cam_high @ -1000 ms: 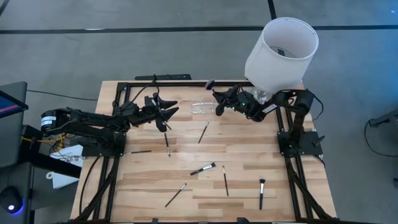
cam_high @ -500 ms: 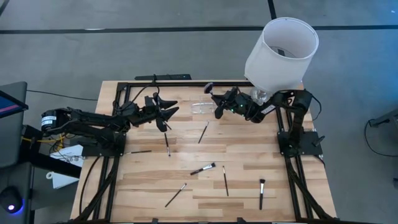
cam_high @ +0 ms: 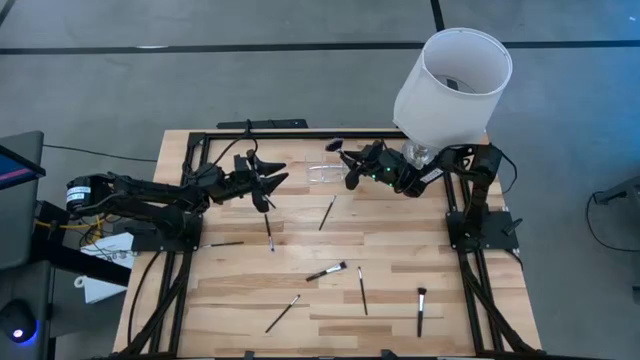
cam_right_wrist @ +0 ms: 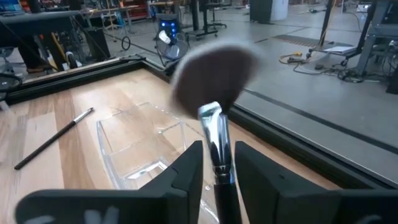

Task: Put items in baskets/containers
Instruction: Put the silver highlighter brush into the transparent organizer, then put the silver blush brush into the transparent organizer

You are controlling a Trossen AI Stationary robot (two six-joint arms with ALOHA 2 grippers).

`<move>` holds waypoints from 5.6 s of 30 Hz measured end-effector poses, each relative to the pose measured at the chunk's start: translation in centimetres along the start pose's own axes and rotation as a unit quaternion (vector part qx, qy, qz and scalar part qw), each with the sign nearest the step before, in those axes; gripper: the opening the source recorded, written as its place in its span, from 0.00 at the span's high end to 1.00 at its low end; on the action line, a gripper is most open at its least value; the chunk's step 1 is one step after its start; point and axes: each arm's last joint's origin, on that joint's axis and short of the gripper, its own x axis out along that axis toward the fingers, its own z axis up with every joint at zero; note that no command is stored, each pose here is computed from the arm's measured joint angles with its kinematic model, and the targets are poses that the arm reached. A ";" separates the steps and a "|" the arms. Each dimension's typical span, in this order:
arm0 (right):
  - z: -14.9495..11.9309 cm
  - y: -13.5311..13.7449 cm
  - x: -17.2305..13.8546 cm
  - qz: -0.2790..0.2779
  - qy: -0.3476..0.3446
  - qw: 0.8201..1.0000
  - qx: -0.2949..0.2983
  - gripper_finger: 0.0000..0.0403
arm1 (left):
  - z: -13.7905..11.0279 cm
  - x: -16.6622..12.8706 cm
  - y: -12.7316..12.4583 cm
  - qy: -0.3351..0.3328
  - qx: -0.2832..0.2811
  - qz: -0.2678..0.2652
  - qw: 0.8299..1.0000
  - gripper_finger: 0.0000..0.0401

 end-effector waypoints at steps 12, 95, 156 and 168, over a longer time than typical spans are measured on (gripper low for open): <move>3.6 1.2 -2.4 0.009 -0.007 1.000 -0.024 0.65 | 0.0 0.0 0.0 0.001 0.000 0.000 1.000 0.63; 3.8 6.9 -9.2 -0.005 0.199 0.972 -0.126 0.79 | 1.2 6.2 -21.3 0.274 0.197 -0.099 0.936 0.63; 3.4 7.4 -9.6 0.006 0.211 0.970 -0.121 0.79 | -1.7 6.5 -20.3 0.363 0.187 -0.090 0.908 0.63; 3.5 7.5 -9.6 0.006 0.211 0.970 -0.120 0.79 | -7.0 8.4 -18.6 0.395 0.105 -0.135 0.902 0.63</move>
